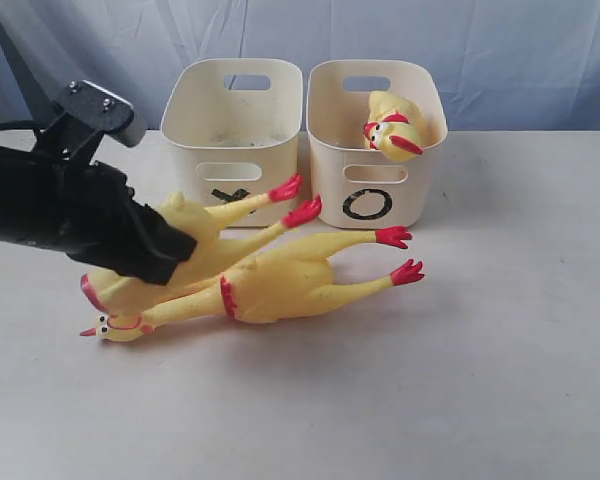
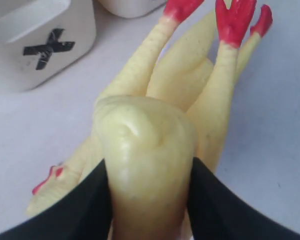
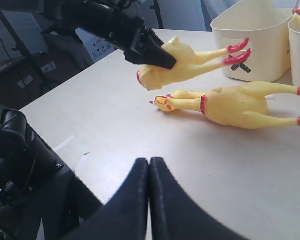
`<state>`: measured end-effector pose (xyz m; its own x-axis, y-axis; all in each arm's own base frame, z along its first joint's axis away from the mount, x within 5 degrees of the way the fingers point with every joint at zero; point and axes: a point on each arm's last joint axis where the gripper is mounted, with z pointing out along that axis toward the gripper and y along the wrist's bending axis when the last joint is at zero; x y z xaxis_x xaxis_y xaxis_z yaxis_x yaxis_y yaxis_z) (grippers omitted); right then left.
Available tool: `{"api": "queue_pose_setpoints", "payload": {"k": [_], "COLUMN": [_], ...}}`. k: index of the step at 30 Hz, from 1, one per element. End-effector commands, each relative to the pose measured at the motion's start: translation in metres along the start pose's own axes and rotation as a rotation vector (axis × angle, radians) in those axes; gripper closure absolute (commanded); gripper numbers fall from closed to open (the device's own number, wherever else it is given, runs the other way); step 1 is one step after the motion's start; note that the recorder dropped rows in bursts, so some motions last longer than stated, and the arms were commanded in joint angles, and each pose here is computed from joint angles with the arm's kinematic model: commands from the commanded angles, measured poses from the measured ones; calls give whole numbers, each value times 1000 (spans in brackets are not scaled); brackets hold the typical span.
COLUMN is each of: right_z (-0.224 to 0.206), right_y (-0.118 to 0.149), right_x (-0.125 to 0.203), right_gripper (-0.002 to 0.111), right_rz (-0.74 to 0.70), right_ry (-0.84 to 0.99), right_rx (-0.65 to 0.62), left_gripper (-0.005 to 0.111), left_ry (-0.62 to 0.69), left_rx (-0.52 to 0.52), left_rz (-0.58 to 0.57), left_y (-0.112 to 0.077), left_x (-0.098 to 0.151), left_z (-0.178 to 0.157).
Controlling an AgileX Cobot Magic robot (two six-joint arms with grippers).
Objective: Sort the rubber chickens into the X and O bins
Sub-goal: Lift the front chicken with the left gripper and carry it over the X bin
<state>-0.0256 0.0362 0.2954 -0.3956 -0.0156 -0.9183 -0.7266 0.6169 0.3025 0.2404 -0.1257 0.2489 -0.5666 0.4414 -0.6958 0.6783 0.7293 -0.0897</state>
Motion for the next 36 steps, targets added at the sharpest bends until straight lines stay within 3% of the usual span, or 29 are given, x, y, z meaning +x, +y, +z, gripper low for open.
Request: {"api": "queue_pose_setpoints", "payload": {"k": [1, 15, 36], "right_z": [0, 0, 0], "right_y": [0, -1, -2], "right_x": [1, -2, -1], "right_gripper": [108, 108, 108], "right_rz": [2, 2, -13], "right_ry": [-5, -35, -31], "right_rx": [-2, 4, 21], "left_gripper": [107, 107, 107], "left_ry": [-54, -362, -525], "left_rx": [-62, -275, -357], "left_rz": [-20, -74, -315], "left_y": [4, 28, 84], "left_x": [-17, -72, -137], "left_z": [-9, -23, 63]}}
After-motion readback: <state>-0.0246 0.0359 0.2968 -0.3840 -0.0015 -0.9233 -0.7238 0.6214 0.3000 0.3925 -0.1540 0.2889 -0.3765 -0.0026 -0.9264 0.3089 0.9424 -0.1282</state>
